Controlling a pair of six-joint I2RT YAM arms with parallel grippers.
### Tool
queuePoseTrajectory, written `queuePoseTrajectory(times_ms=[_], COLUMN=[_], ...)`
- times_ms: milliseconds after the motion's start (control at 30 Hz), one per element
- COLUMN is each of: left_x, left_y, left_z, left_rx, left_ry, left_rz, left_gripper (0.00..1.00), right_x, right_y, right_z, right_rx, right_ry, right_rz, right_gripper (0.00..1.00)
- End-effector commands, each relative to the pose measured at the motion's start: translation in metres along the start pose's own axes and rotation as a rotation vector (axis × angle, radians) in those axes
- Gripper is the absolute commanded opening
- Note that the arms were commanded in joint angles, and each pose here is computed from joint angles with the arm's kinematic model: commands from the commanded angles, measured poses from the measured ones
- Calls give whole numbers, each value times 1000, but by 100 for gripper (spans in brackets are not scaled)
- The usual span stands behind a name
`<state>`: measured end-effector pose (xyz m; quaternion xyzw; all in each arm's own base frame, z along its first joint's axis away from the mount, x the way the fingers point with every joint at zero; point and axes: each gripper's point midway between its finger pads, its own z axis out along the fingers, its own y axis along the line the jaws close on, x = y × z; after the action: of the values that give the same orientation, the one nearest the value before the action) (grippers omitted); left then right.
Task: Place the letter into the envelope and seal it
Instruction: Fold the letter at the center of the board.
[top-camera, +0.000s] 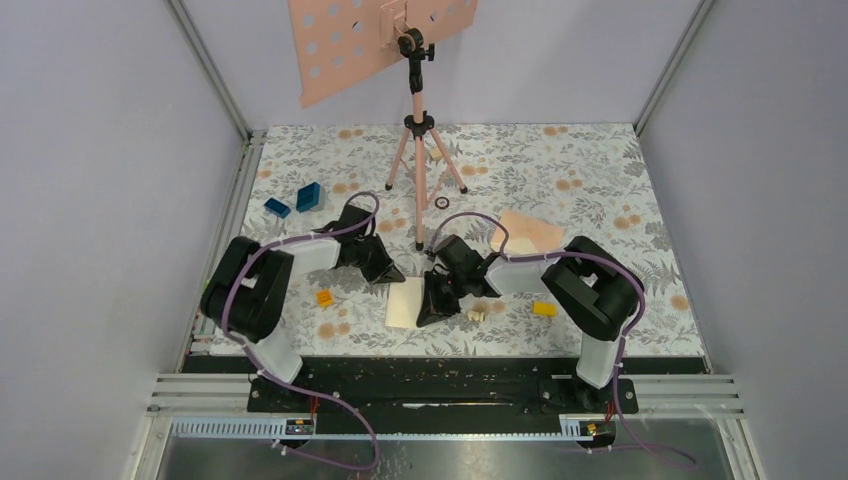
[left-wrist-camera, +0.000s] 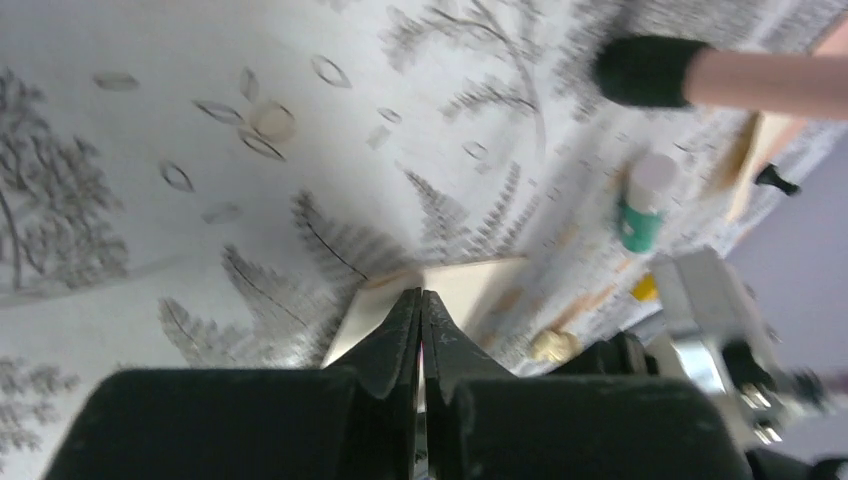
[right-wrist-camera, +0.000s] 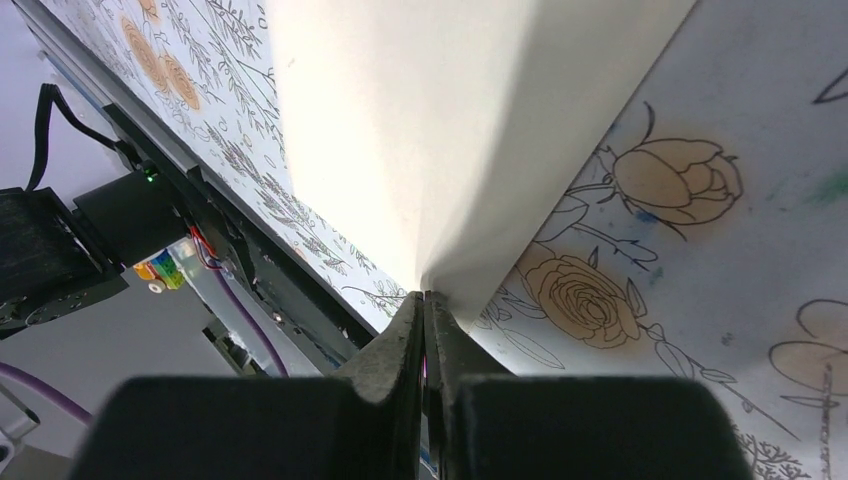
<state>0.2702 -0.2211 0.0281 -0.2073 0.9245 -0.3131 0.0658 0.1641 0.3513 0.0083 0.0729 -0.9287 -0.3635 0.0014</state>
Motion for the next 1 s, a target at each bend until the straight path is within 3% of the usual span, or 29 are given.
queuePoseTrajectory(times_ms=[0, 300, 500, 667, 967], left_x=[-10, 6, 12, 14, 12], left_y=[23, 46, 51, 47, 6], left_z=[19, 28, 24, 17, -8], left_rx=[-106, -112, -113, -93, 22], left_ry=[-7, 12, 13, -4, -23], left_rz=[-7, -57, -54, -46, 54], left_gripper=[0, 0, 0, 0, 0], right_x=[4, -4, -33, -58, -57], right_y=[-28, -26, 0, 24, -26], right_z=[-5, -32, -50, -39, -1], right_rx=[117, 153, 129, 51, 116], right_ry=[1, -80, -220, -262, -209], right_rz=[9, -43, -56, -18, 104], right_gripper=[2, 0, 0, 0, 0])
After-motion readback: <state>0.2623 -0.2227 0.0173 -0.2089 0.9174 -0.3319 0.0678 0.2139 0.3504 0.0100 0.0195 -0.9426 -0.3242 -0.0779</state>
